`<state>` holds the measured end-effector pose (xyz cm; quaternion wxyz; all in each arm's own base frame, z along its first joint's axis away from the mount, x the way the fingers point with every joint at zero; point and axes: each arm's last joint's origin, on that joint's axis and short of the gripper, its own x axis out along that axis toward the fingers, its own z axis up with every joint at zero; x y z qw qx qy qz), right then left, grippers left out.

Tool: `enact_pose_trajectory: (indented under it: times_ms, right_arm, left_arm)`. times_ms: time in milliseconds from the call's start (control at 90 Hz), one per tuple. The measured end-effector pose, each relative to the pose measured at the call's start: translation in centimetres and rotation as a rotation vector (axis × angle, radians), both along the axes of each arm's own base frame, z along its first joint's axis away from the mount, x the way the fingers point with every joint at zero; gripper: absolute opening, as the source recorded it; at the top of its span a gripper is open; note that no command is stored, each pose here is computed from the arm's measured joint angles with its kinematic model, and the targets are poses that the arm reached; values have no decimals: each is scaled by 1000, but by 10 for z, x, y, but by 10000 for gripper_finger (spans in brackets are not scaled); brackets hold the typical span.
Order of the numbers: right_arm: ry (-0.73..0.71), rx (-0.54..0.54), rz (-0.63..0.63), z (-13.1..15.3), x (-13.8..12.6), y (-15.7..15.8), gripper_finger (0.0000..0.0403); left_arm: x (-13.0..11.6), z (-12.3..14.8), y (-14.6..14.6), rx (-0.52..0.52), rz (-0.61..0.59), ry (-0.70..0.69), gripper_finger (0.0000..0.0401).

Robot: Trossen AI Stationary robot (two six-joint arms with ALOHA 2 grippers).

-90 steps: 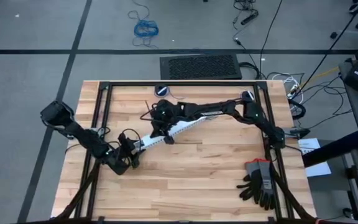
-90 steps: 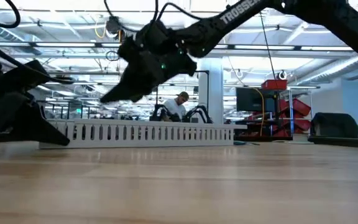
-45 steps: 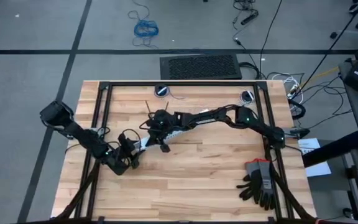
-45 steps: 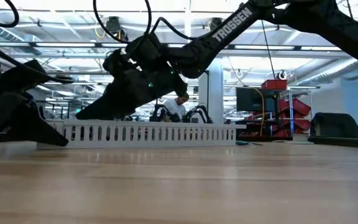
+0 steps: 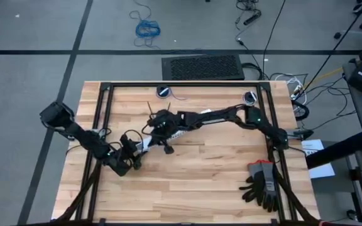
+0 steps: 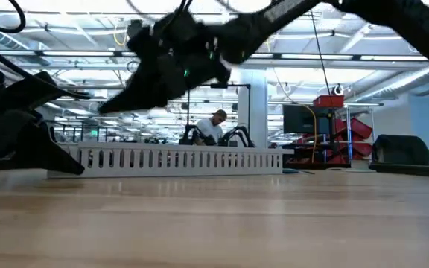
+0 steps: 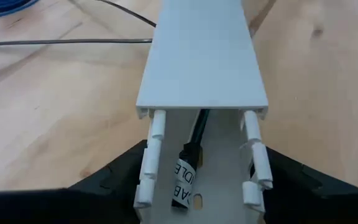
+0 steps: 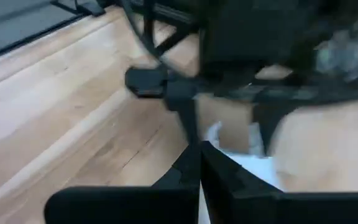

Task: Ziptie cables
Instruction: Close the white cable duct tray the with white cable cover

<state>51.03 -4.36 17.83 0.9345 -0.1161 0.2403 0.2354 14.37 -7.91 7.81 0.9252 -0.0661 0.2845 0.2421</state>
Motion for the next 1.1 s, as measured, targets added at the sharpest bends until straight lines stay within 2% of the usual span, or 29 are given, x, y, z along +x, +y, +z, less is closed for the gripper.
enact_pose_trajectory:
  times_ms: [144,256,389,611,878,1100]
  right_arm:
    - [167,-23,-32,-18,-12,-21,0]
    - [203,-5,-38,-28,-14,-33,0]
    - [157,20,-5,-45,-6,-31,0]
    - [69,61,9,-69,10,-10,0]
    - [97,97,-7,-71,8,-18,0]
    - [136,105,-26,-71,4,-29,0]
  left_arm:
    - [1,0,1,-6,1,10,240]
    - [2,0,2,-6,7,11,240]
    - [2,-1,4,-2,14,16,240]
    - [5,0,6,3,5,26,240]
    - [6,0,7,11,-5,33,240]
    - [5,-1,7,-38,22,31,240]
